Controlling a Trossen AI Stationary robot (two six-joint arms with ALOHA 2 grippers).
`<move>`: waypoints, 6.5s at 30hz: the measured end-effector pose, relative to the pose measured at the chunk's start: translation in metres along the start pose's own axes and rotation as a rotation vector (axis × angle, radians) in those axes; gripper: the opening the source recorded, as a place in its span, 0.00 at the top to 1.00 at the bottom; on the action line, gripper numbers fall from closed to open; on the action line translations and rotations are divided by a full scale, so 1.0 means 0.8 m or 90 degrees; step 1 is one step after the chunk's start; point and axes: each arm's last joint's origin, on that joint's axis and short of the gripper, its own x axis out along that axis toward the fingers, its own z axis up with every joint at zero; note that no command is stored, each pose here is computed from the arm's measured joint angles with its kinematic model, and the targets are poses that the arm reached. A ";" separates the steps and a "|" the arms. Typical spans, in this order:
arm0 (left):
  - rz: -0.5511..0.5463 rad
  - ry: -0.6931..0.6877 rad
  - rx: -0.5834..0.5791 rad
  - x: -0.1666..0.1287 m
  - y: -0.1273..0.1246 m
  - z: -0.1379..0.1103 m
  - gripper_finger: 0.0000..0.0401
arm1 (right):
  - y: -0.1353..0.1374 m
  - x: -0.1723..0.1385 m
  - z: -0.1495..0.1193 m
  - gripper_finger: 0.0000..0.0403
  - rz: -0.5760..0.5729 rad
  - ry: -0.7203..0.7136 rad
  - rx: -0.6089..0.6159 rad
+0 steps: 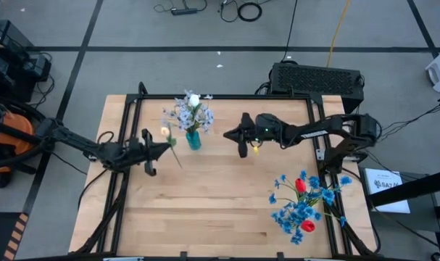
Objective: Sort flowers into vase by color
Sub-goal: Put the orange tulip into the blue transparent vase
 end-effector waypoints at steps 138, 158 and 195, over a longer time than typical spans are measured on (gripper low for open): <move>0.084 -0.056 0.111 0.003 0.002 0.045 1.00 | -0.025 0.201 0.048 0.17 0.012 -0.044 -0.064; 0.087 -0.075 0.114 0.002 0.002 0.049 1.00 | -0.025 0.201 0.045 0.93 0.013 -0.022 -0.061; 0.106 -0.180 0.201 0.034 0.001 0.075 1.00 | -0.018 0.188 0.068 0.95 0.059 -0.026 -0.076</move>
